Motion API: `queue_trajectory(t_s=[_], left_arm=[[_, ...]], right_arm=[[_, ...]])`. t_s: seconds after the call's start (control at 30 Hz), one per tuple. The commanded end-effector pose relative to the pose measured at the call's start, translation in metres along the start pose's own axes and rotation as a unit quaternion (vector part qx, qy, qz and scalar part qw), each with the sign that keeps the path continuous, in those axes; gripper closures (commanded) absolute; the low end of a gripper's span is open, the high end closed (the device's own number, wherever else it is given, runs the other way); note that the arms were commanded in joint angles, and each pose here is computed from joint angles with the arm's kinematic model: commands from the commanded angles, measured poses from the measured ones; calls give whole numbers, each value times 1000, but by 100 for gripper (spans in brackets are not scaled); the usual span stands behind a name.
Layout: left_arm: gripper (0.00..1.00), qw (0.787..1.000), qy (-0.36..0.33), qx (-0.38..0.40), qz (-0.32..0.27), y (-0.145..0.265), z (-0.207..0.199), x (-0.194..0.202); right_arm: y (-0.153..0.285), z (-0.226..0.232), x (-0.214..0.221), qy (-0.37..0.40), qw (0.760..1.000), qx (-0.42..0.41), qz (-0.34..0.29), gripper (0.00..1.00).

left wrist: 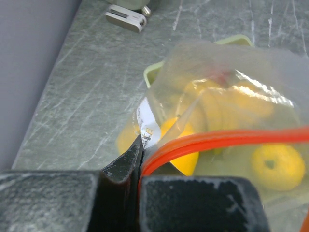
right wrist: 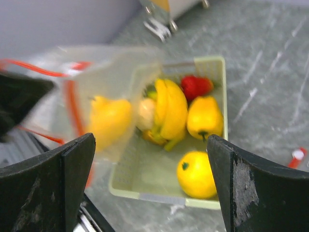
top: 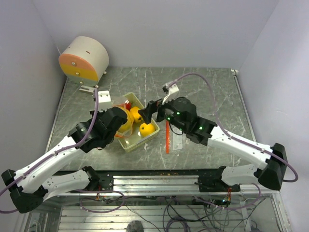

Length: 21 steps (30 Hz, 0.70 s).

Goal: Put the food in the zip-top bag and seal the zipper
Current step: Place the fake fruit in the zipper food storage bag, then pick up the fake fruit from the bin.

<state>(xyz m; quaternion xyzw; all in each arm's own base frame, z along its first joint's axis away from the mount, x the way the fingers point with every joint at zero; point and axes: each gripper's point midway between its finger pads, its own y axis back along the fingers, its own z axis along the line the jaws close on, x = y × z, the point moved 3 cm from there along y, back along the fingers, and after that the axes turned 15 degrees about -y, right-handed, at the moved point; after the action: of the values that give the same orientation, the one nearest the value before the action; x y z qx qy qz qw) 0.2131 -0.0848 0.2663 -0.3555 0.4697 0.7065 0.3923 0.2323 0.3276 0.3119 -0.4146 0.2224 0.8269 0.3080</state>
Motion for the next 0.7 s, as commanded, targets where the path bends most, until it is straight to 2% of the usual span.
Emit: queue_trajectory(t_s=[0.0, 0.2, 0.37, 0.67], left_arm=[[93, 997, 31, -55, -31, 14, 38, -21], [93, 993, 54, -98, -48, 26, 72, -22], [93, 992, 60, -98, -50, 28, 76, -19], [93, 993, 55, -87, -51, 26, 71, -18]], right_arm=[[-7, -51, 61, 29, 986, 115, 120, 1], [-21, -69, 105, 34, 969, 143, 200, 4], [-37, -80, 134, 46, 950, 166, 260, 5], [-53, -109, 163, 70, 922, 237, 299, 5]])
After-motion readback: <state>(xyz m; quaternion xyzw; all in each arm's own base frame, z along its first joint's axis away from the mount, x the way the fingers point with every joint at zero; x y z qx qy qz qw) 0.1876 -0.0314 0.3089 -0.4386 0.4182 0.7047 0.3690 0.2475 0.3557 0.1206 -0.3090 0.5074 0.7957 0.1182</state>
